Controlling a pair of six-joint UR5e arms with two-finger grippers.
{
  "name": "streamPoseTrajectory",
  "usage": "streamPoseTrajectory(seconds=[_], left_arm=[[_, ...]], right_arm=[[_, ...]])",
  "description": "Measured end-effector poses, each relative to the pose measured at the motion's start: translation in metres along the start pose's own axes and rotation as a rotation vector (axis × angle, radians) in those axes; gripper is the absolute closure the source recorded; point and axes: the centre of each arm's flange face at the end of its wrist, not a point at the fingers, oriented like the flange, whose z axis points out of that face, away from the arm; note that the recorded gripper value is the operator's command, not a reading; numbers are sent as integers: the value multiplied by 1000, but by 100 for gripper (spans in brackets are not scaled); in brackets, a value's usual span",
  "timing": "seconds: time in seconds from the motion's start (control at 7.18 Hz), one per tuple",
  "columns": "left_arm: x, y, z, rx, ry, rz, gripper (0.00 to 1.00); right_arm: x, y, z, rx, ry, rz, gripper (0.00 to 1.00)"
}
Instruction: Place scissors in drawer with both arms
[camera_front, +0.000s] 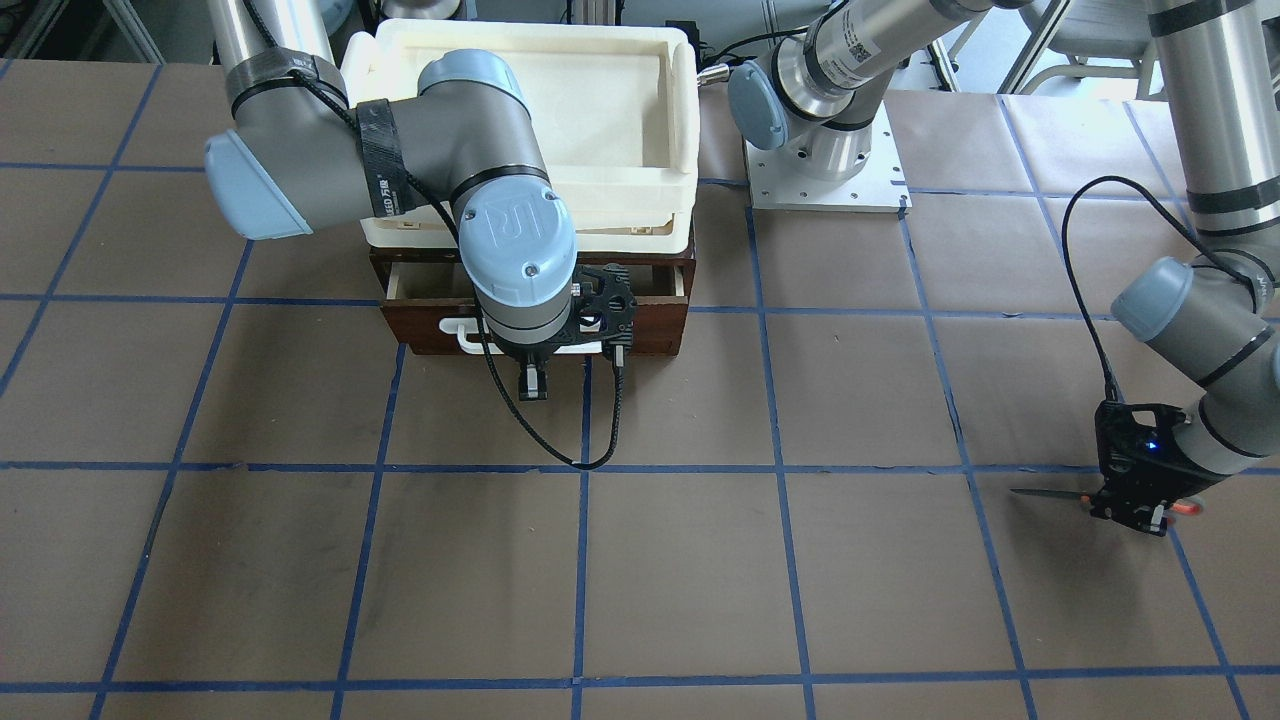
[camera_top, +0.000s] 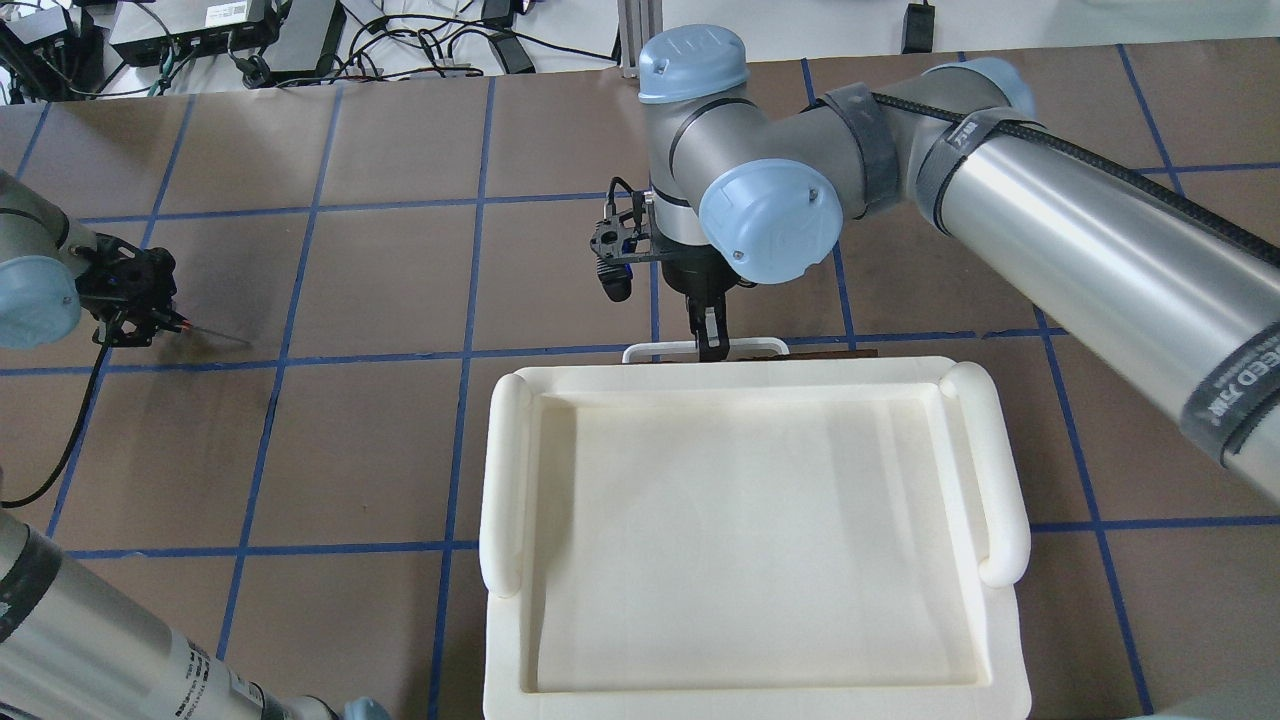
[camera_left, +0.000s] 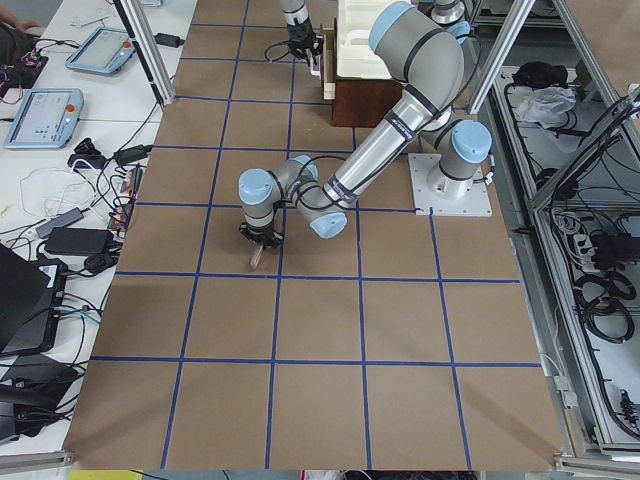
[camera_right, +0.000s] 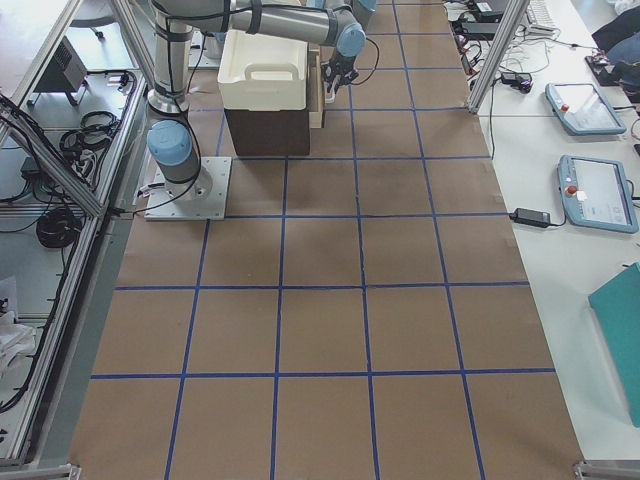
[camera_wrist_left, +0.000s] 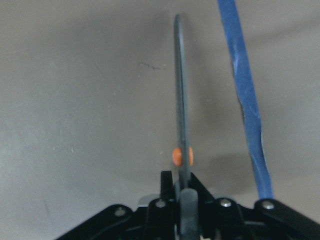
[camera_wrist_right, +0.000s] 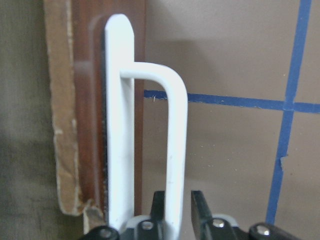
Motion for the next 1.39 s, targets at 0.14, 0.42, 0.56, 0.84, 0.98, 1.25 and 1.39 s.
streamPoseTrajectory(seconds=[0.14,0.42,0.56,0.84,0.98,1.25,1.39], left_arm=[[0,0,0,-1,2,-6,4],[0,0,1,0,3,-12,18],[0,0,2,2,1,-11,22],[0,0,2,3,0,-10,32],[0,0,2,4,0,-8,33],[0,0,2,5,-1,-4,32],[0,0,3,5,0,-3,30]], right_arm=[[4,0,-7,6,19,-1,70],[10,0,-15,13,45,-3,70],[16,2,-16,20,58,-1,70],[26,6,-18,29,77,7,69],[29,6,-22,32,86,9,69],[40,5,-25,35,96,11,69],[45,4,-26,36,98,12,69]])
